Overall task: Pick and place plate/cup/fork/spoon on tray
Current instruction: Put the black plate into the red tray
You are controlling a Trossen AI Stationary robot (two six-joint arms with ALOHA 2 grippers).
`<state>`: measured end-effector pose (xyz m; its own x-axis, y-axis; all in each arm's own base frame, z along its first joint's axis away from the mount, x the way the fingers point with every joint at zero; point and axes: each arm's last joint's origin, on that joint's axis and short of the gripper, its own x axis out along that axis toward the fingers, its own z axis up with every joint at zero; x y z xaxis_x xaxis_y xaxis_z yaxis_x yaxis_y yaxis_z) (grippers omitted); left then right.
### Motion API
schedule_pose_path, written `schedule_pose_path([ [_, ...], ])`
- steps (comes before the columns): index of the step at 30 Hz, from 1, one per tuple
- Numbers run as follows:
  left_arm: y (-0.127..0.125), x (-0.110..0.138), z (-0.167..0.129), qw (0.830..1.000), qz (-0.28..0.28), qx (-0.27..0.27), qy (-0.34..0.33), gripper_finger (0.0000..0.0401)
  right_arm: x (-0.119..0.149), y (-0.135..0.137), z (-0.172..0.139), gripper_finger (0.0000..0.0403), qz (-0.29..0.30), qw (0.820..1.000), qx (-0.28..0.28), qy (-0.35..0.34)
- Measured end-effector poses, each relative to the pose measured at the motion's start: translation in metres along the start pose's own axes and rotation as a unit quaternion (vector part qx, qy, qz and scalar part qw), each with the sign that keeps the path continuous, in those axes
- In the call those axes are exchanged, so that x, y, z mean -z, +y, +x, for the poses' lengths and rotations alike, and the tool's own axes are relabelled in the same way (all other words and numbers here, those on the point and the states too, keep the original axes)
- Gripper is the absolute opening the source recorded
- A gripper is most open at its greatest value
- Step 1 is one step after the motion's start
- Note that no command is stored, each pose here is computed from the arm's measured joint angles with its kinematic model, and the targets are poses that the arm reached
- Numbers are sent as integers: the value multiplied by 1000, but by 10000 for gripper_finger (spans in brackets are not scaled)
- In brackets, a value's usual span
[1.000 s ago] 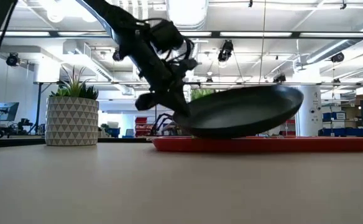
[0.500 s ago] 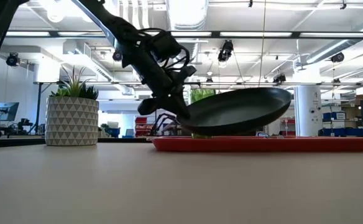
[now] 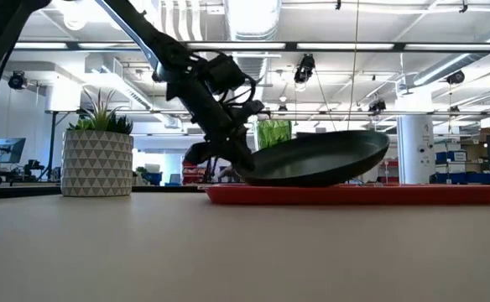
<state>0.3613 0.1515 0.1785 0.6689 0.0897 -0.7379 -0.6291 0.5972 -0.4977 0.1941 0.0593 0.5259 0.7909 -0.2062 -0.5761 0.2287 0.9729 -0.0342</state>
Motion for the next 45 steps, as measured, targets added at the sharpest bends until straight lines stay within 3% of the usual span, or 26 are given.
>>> schedule_pose_path([
  [5,2,1,10,1000,-2,7,17,0,0,0,0,95,0,1000,0,-1],
  [30,0,-2,9,1000,2,5,15,0,0,1,2,95,0,1000,0,1],
  [45,-9,-12,1,1000,6,23,-1,44,0,1,2,95,-4,1000,-2,2],
])
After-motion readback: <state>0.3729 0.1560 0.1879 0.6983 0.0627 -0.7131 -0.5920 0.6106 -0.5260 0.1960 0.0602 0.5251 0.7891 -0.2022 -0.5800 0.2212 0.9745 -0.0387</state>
